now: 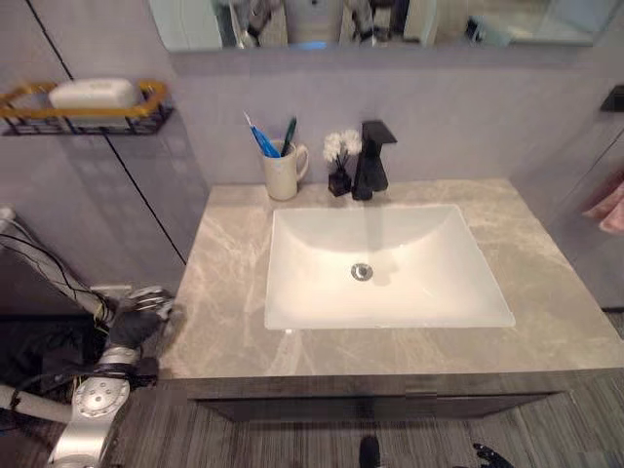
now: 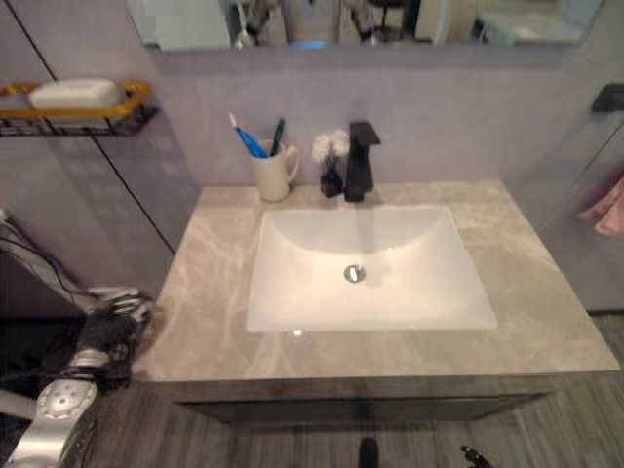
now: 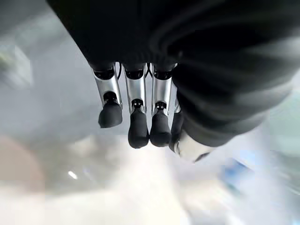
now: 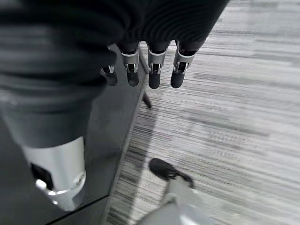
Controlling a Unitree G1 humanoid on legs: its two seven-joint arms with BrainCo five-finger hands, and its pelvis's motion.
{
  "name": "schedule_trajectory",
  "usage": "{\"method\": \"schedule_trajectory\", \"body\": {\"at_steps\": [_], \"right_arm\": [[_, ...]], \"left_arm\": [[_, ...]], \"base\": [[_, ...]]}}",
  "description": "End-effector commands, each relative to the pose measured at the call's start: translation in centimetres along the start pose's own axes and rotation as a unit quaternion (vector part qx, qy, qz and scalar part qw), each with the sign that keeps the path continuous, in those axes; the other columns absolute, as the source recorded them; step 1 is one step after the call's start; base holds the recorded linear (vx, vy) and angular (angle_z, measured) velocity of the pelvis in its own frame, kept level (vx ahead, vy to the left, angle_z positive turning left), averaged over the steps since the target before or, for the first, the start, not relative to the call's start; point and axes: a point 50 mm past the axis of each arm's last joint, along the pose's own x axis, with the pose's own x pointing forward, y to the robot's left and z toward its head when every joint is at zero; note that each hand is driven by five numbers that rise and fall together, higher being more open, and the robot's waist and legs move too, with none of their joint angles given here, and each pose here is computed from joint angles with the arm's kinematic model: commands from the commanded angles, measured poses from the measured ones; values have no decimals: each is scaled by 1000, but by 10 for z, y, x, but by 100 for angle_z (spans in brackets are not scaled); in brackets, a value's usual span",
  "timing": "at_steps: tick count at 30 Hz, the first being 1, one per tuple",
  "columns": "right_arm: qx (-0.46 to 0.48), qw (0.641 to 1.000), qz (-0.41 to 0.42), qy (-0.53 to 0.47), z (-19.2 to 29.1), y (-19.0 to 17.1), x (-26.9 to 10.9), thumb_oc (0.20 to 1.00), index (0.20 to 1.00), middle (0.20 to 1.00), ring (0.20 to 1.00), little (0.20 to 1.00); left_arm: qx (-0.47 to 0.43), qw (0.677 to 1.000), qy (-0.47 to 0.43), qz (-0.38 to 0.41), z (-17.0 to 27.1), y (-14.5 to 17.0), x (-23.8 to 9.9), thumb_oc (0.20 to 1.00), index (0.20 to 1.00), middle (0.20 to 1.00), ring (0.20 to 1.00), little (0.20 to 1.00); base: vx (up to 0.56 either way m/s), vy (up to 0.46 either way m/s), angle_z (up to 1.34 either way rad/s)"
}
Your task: Put brush and paste in cup on sink, flatten towel.
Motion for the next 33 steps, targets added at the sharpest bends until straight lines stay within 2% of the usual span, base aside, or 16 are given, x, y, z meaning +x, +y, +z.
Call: {"method": "schedule_trajectory", "body": {"at_steps": [1, 3, 12, 17, 28, 33], "right_arm": [[46, 998, -10, -52, 18, -2, 0, 1000, 1000, 1000, 1000, 1000], [89, 992, -15, -91, 28, 6, -2, 1000, 1000, 1000, 1000, 1000], [99, 988, -33, -112, 36, 7, -2, 1000, 1000, 1000, 1000, 1000], [117, 976, -74, -171, 72, -12, 0, 1000, 1000, 1000, 1000, 1000], [121, 969, -112, -186, 65, -31, -10, 1000, 1000, 1000, 1000, 1000], [98, 966, -113, -209, 77, -35, -11, 1000, 1000, 1000, 1000, 1000]], "left_arm": [[-56, 989, -130, -31, 52, -2, 21, 200, 200, 200, 200, 200], [-102, 977, -162, -91, 63, -29, 20, 200, 200, 200, 200, 200], [-120, 971, -142, -147, 54, -53, 15, 200, 200, 200, 200, 200], [-140, 974, -115, -139, 42, -56, 9, 200, 200, 200, 200, 200], [-183, 970, -67, -148, 18, -77, 7, 200, 200, 200, 200, 200], [-185, 971, -53, -141, 12, -87, 9, 200, 200, 200, 200, 200]], "base": [[-55, 371, -11], [-329, 426, -10], [-173, 74, -78], [-129, -142, -93], [-62, -280, -79], [-6, -224, -75]]}}
